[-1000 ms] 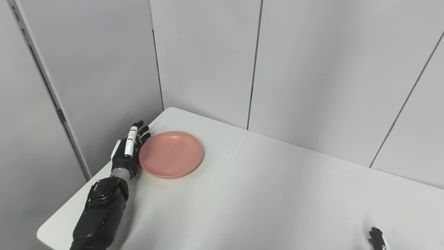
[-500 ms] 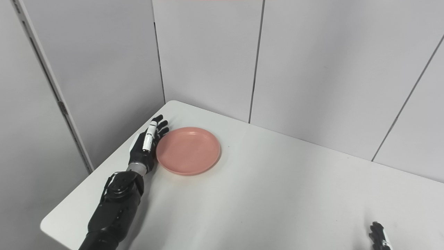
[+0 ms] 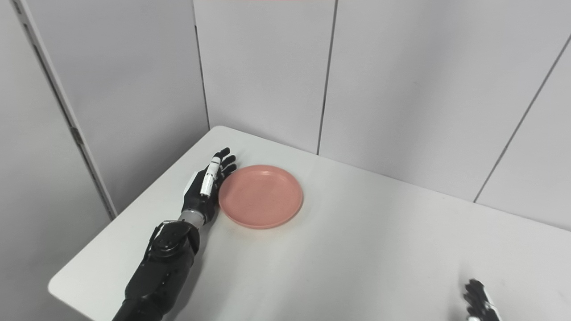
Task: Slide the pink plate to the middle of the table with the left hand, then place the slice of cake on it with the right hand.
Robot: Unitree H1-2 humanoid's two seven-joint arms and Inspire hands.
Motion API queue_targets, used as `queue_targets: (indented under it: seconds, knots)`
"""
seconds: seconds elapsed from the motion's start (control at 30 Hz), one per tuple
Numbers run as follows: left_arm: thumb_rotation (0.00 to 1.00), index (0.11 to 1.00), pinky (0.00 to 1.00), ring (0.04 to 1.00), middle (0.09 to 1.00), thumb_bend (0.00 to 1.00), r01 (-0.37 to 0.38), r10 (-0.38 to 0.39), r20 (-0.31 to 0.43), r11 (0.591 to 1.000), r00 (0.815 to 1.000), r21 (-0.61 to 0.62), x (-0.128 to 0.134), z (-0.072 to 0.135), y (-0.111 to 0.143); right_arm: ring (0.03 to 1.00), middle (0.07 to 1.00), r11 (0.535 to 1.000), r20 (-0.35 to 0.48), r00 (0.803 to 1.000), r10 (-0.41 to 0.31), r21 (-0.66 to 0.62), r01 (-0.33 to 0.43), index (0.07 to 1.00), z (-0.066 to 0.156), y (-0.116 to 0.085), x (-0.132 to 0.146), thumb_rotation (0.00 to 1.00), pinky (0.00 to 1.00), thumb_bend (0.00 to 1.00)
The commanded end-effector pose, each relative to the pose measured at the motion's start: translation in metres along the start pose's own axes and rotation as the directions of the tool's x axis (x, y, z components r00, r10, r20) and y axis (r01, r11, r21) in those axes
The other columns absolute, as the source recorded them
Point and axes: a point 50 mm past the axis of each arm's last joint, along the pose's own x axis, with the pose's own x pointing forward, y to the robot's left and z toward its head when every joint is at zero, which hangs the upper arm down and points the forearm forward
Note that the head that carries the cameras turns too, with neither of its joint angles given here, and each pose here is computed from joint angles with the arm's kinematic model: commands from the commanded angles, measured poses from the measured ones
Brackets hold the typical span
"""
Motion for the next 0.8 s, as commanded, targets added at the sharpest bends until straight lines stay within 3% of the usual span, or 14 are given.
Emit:
queue_targets:
  seconds: [0.0,0.37,0.77]
  knots:
    - [1.00,0.911,0.93,0.918,0.919,0.36,0.122,-0.124,-0.085,0.992,0.989,-0.029,-0.005,-0.019,-0.037,0.914,0.923,0.999,-0.014,0.999,0.029,0.017,-0.028,0.926,-0.004,0.012,-0.004,1.00,0.91,0.34]
    - [1.00,0.927,0.94,0.932,0.933,0.36,0.225,-0.228,-0.119,0.974,0.966,-0.041,-0.014,-0.026,-0.070,0.903,0.914,1.000,-0.005,1.000,0.023,0.001,-0.023,0.913,0.000,0.026,-0.003,1.00,0.88,0.36]
    - [1.00,0.928,0.93,0.925,0.929,0.38,0.364,-0.368,-0.172,0.930,0.914,-0.058,-0.032,-0.046,-0.108,0.907,0.912,0.999,-0.005,1.000,0.022,-0.023,-0.022,0.911,0.007,0.044,0.003,1.00,0.88,0.40]
